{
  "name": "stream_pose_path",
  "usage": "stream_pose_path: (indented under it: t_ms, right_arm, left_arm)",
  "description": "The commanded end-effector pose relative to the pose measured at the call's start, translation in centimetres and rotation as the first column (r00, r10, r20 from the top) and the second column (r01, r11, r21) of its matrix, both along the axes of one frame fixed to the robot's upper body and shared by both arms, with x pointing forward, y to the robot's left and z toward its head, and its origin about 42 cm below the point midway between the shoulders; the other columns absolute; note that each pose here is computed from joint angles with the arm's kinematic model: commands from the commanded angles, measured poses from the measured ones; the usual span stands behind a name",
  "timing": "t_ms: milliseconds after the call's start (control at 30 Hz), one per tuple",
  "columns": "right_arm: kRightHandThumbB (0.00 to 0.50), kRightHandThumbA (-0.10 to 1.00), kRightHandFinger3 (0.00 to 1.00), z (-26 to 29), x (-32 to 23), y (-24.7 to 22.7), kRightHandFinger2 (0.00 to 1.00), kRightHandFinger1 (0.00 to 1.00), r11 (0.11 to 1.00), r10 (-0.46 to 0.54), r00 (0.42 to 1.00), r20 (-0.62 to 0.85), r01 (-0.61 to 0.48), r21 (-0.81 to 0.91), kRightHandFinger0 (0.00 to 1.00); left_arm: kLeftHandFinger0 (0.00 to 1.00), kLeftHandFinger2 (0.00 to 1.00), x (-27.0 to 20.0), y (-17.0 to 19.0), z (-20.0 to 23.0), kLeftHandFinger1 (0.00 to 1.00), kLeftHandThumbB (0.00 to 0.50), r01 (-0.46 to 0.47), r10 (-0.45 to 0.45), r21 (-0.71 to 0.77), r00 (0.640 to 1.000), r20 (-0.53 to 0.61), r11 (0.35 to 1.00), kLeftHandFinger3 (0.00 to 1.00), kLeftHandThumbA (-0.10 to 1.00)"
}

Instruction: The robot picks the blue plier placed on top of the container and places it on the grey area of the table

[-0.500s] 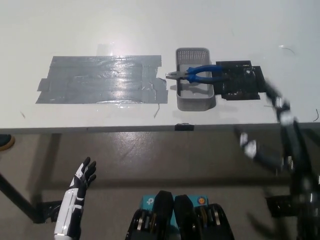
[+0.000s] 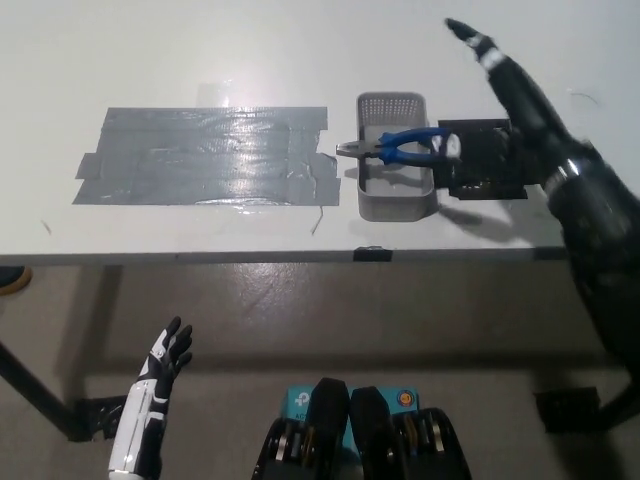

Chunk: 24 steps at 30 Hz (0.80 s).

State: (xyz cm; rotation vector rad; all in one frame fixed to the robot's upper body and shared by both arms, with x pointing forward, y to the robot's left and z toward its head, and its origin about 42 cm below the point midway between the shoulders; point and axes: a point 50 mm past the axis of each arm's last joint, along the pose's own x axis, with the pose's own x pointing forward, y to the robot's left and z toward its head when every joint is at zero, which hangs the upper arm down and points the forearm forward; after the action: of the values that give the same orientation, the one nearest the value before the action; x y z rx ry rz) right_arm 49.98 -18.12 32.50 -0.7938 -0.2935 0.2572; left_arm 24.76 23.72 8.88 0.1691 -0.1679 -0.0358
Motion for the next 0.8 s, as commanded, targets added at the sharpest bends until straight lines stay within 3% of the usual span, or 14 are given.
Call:
stream_pose_path:
  t_ms: [0,167,500,767]
  right_arm:
    - [0.27,0.87,1.0,4.8,3.2,1.6,1.0,1.0,0.978,-0.065,0.996,-0.067,0.05,-0.203,1.0]
    - [0.302,0.86,1.0,4.7,4.5,3.5,1.0,1.0,0.958,-0.093,0.991,-0.1,0.062,-0.28,1.0]
    - [0.278,0.89,1.0,3.3,5.5,6.1,1.0,1.0,0.935,-0.097,0.986,-0.133,0.044,-0.353,1.0]
    - [0.3,0.91,1.0,2.7,6.0,7.5,1.0,1.0,0.901,-0.108,0.983,-0.149,0.034,-0.432,1.0]
  left_arm:
    - [1.0,1.0,0.2,-0.2,1.4,1.0,0.115,0.005,-0.006,0.01,0.997,0.077,1.0,1.0,1.0]
    - [1.0,1.0,0.1,-0.2,1.6,1.0,0.112,0.011,-0.013,0.028,0.997,0.079,1.0,1.0,1.0]
    - [1.0,1.0,0.5,0.0,1.7,1.0,0.088,0.015,-0.02,0.064,0.996,0.084,0.998,1.0,1.0]
    - [1.0,1.0,0.5,-0.1,1.8,1.0,0.056,0.014,-0.021,0.087,0.996,0.081,0.996,1.0,0.98]
